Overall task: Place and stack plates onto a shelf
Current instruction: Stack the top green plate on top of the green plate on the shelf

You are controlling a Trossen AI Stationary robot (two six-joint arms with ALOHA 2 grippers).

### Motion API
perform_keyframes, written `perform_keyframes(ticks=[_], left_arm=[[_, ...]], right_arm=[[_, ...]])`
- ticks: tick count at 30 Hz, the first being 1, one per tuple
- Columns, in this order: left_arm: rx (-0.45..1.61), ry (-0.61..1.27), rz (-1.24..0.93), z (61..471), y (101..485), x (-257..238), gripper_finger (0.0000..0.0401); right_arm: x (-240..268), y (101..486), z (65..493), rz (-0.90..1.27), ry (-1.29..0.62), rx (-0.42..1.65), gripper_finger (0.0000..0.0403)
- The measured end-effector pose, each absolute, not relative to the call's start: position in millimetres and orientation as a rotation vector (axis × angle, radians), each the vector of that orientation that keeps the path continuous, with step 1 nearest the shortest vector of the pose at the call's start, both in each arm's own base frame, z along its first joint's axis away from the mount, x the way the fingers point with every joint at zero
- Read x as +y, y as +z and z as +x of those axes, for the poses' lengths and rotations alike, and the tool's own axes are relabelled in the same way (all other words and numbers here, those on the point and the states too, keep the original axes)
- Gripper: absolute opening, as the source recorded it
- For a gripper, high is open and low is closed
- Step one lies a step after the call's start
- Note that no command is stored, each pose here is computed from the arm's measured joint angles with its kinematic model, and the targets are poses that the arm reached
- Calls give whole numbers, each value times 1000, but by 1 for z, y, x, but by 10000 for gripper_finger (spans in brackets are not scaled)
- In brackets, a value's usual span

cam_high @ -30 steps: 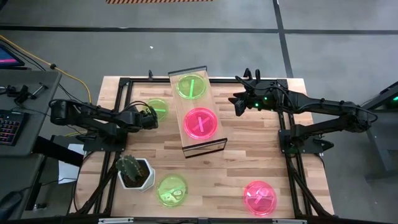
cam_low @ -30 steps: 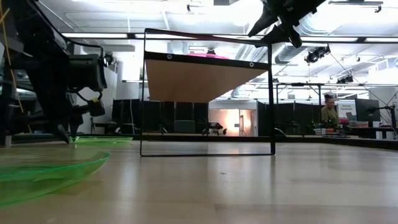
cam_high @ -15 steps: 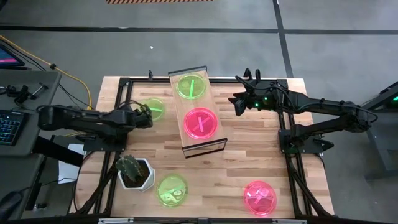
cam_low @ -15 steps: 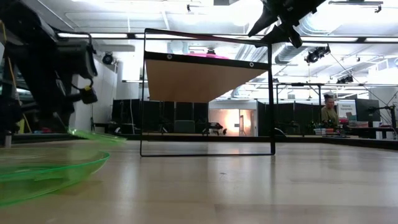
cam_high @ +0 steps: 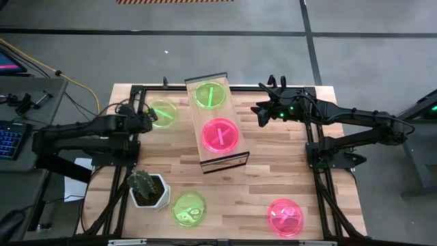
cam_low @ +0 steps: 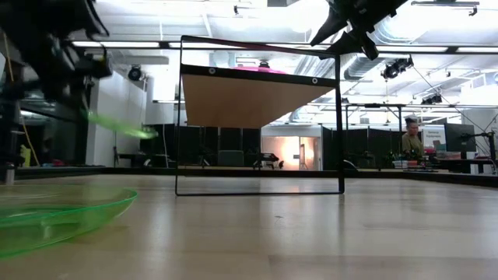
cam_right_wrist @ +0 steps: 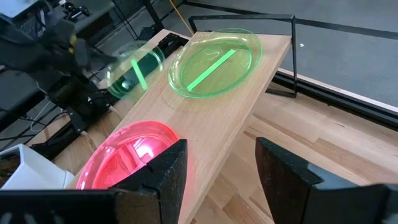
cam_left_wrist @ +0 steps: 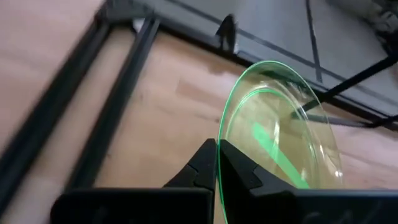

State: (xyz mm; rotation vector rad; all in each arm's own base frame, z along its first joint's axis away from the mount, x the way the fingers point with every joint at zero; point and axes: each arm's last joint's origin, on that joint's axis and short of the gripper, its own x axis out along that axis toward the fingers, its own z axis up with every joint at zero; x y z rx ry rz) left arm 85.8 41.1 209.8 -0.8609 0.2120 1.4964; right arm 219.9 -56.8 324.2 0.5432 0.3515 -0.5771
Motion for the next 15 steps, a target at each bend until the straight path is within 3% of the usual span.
perform_keyframes(ticks=[8,15], left_arm=[[13,1475,-734,82,275,43,0],[-181,1238,-575,122,327,52,0]], right_arm=[[-57,324,220,543,-577,351,172],[-57,324,220,536,-600,345,172]])
